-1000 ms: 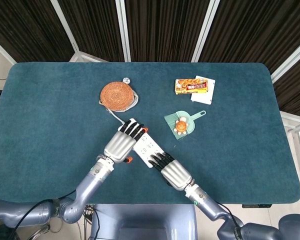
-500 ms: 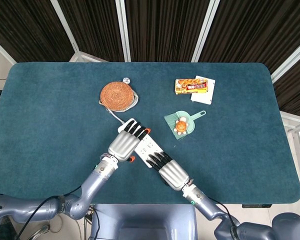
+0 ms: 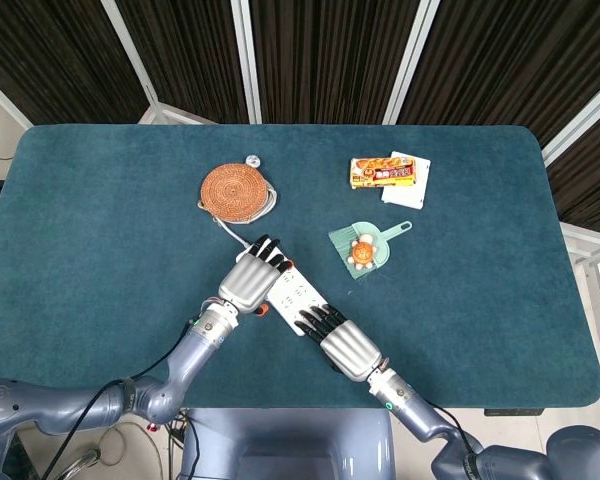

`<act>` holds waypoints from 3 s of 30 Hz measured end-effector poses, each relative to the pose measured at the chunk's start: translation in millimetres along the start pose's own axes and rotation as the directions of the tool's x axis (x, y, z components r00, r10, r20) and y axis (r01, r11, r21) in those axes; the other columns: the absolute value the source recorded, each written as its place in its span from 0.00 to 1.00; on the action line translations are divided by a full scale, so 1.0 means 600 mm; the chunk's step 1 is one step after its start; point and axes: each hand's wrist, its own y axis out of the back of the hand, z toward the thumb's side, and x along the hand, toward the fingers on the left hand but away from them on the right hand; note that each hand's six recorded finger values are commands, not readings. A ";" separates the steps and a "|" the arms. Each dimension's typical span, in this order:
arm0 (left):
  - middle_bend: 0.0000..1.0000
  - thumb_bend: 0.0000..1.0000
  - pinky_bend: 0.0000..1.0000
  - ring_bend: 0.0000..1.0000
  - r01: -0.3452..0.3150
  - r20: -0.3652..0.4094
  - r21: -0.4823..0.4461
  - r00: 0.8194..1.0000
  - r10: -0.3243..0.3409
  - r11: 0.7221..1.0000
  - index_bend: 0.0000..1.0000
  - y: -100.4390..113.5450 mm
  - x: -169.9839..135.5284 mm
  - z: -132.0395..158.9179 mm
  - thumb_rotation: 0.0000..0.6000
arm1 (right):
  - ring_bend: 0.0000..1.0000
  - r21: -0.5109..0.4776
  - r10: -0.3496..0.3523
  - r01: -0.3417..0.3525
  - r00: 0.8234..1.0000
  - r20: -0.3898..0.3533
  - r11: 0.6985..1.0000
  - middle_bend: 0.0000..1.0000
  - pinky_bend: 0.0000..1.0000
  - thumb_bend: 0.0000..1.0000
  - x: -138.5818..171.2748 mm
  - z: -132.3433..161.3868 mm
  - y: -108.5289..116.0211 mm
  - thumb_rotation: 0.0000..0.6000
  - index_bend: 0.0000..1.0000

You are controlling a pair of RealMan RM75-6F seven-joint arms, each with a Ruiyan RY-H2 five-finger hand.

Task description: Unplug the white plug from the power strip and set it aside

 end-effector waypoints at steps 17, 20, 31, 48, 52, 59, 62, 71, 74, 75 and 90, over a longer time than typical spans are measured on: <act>0.33 0.13 0.01 0.06 0.026 -0.013 0.026 1.000 -0.026 0.999 0.34 -0.022 0.013 -0.011 1.00 | 0.10 0.000 0.000 0.000 1.000 0.017 1.000 0.10 0.16 0.76 0.005 -0.009 0.000 1.00 0.11; 0.34 0.13 0.01 0.06 0.025 -0.014 0.025 1.000 -0.025 0.999 0.35 -0.025 0.016 -0.011 1.00 | 0.10 0.002 0.001 -0.001 1.000 0.018 1.000 0.10 0.16 0.76 0.005 -0.011 -0.001 1.00 0.11; 0.44 0.27 0.04 0.11 0.022 -0.004 0.027 1.000 -0.021 0.999 0.46 -0.034 0.023 -0.003 1.00 | 0.10 0.000 0.008 -0.008 1.000 0.022 1.000 0.10 0.16 0.76 0.005 -0.012 -0.005 1.00 0.11; 0.57 0.41 0.08 0.19 -0.036 -0.004 0.024 0.999 0.036 0.999 0.59 -0.031 0.018 -0.004 1.00 | 0.11 0.008 0.027 -0.028 0.999 0.019 1.000 0.12 0.16 0.76 0.008 -0.010 -0.015 1.00 0.13; 0.57 0.42 0.08 0.19 -0.047 0.002 0.023 0.999 0.047 0.999 0.59 -0.025 0.016 -0.002 1.00 | 0.11 0.016 0.036 -0.036 0.999 0.013 0.999 0.12 0.16 0.76 0.007 -0.008 -0.018 1.00 0.13; 0.59 0.42 0.09 0.20 -0.056 0.008 0.022 0.998 0.056 0.998 0.60 -0.016 0.012 0.000 1.00 | 0.11 0.017 0.038 -0.038 0.999 0.006 0.999 0.12 0.16 0.76 0.008 -0.002 -0.019 1.00 0.14; 0.59 0.42 0.09 0.20 -0.057 0.009 0.024 0.998 0.056 0.998 0.60 -0.015 0.011 0.000 1.00 | 0.11 0.017 0.041 -0.041 0.999 0.004 0.999 0.12 0.16 0.76 0.009 -0.001 -0.021 1.00 0.14; 0.59 0.43 0.09 0.20 -0.063 0.026 0.028 0.998 0.063 0.998 0.60 -0.007 0.008 0.011 1.00 | 0.11 0.020 0.044 -0.044 0.999 -0.009 0.999 0.12 0.16 0.76 0.009 0.008 -0.023 1.00 0.14; 0.59 0.43 0.09 0.20 -0.069 0.035 0.026 0.997 0.068 0.997 0.60 -0.003 0.008 0.017 1.00 | 0.11 0.019 0.045 -0.045 0.999 -0.010 0.999 0.12 0.16 0.76 0.010 0.010 -0.024 1.00 0.14; 0.59 0.43 0.09 0.20 -0.071 0.040 0.026 0.997 0.070 0.997 0.60 -0.001 0.007 0.019 1.00 | 0.11 0.020 0.045 -0.045 0.999 -0.010 0.999 0.12 0.16 0.76 0.010 0.010 -0.025 1.00 0.14; 0.59 0.43 0.09 0.20 -0.156 0.077 -0.012 0.985 0.156 0.988 0.59 0.055 -0.003 0.038 1.00 | 0.11 0.015 0.027 -0.027 1.000 -0.013 1.000 0.12 0.16 0.76 0.012 0.017 -0.017 1.00 0.14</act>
